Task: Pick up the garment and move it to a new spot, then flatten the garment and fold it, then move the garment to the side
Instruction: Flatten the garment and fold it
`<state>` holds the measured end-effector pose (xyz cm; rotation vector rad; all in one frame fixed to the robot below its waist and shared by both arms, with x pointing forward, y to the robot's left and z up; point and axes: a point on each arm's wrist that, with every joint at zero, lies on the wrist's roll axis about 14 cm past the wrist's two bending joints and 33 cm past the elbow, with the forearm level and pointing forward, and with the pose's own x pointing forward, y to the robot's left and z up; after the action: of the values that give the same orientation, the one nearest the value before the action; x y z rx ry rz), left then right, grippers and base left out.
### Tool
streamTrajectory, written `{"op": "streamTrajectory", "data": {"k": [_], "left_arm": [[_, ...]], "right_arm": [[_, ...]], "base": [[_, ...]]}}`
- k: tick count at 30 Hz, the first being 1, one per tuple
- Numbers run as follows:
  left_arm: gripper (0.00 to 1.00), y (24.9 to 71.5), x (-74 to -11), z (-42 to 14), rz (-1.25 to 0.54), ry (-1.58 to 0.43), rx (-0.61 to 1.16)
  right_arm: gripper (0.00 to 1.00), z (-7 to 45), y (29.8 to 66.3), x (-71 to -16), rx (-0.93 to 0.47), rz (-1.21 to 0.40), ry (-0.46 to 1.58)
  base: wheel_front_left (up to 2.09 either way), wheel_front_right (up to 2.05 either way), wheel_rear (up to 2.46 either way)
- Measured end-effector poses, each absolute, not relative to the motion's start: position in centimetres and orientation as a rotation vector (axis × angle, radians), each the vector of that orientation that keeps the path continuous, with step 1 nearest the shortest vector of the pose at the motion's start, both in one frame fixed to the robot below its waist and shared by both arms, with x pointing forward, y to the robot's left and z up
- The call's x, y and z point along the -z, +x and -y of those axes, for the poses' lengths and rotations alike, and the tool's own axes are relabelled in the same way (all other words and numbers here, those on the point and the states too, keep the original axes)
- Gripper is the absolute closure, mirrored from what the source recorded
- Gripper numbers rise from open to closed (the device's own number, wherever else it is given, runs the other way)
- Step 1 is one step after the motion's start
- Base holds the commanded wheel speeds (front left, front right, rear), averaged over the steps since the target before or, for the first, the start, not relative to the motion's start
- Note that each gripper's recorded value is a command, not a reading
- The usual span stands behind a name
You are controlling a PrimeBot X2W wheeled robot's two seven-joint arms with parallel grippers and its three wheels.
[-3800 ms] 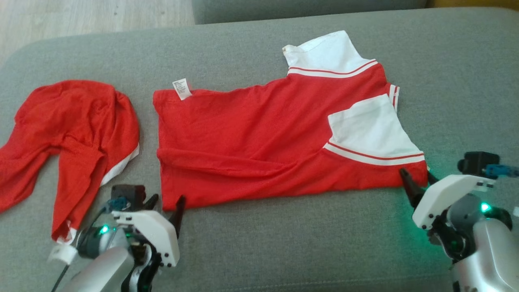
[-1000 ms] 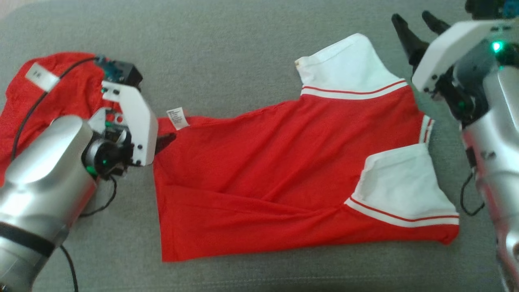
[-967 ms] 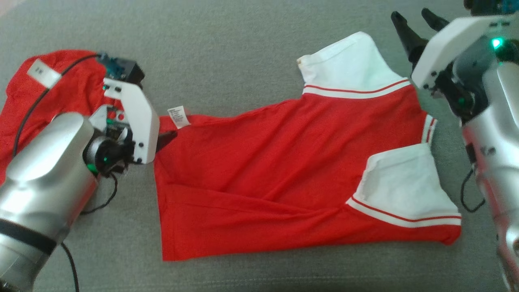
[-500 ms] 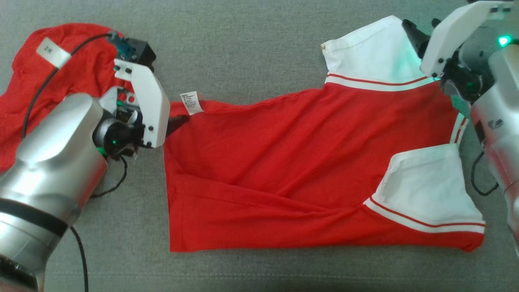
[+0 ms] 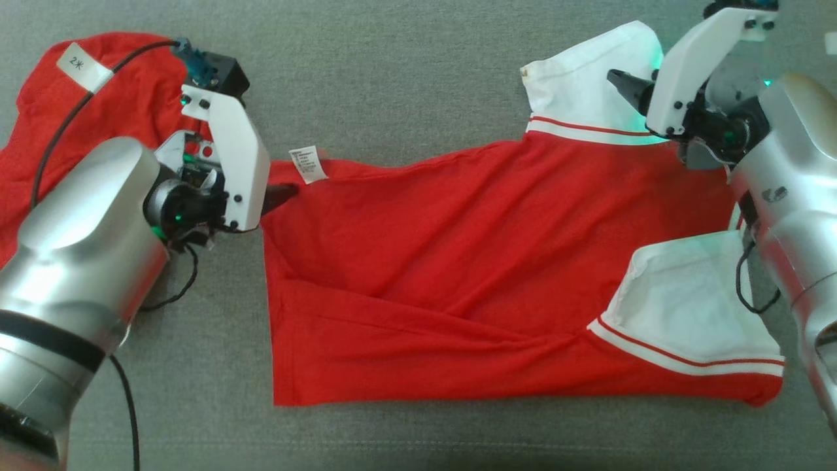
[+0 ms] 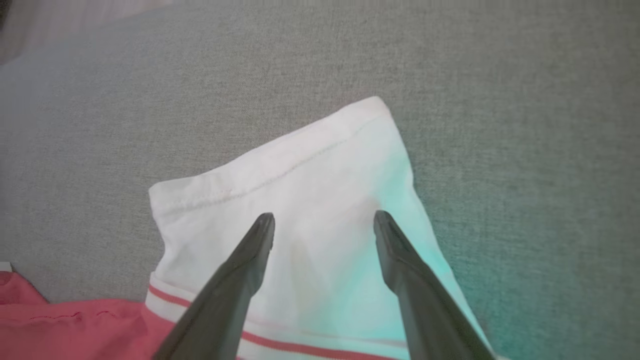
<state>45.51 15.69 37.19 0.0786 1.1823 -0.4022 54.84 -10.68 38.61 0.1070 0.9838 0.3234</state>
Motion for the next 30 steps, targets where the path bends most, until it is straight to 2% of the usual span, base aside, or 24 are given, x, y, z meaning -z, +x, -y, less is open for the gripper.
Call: {"op": "streamTrajectory", "data": {"k": [11,12,13,14,15,16,17,26,30], "left_arm": [[0.00,45.3,-36.5,-15.7,-1.234,0.070,0.401],[0.00,45.3,-36.5,-15.7,-1.235,0.059,0.402],[0.00,45.3,-36.5,-15.6,-1.236,0.049,0.403],[0.00,45.3,-36.6,-15.5,-1.236,0.046,0.405],[0.30,45.4,-36.6,-15.5,-1.235,0.046,0.406],[0.61,45.3,-36.7,-15.5,-1.233,0.048,0.411],[0.99,45.3,-36.8,-15.3,-1.230,0.047,0.417],[1.00,45.9,-37.8,-15.0,-1.166,0.047,0.426],[1.00,45.8,-38.2,-15.1,-1.154,0.048,0.422]], "right_arm": [[0.00,9.8,54.4,-38.0,-0.361,-1.008,0.123],[0.04,9.8,54.4,-37.9,-0.361,-1.010,0.125],[0.18,9.9,54.4,-37.8,-0.359,-1.012,0.122],[0.48,10.1,54.4,-37.8,-0.358,-1.013,0.123],[0.83,10.3,54.4,-37.8,-0.354,-1.012,0.119],[1.00,10.5,54.4,-37.9,-0.350,-1.010,0.114],[1.00,10.7,54.5,-38.0,-0.347,-1.002,0.107],[1.00,11.0,56.6,-40.9,-0.331,-0.792,0.135],[1.00,12.3,56.8,-41.5,-0.301,-0.763,0.126]], "base": [[0.00,0.00,0.00],[0.00,0.00,0.00],[0.00,0.00,0.00],[0.00,0.00,0.00],[0.00,0.00,0.00],[0.00,0.00,0.00],[0.00,0.00,0.00],[0.00,0.00,0.00],[0.00,0.00,0.00]]}}
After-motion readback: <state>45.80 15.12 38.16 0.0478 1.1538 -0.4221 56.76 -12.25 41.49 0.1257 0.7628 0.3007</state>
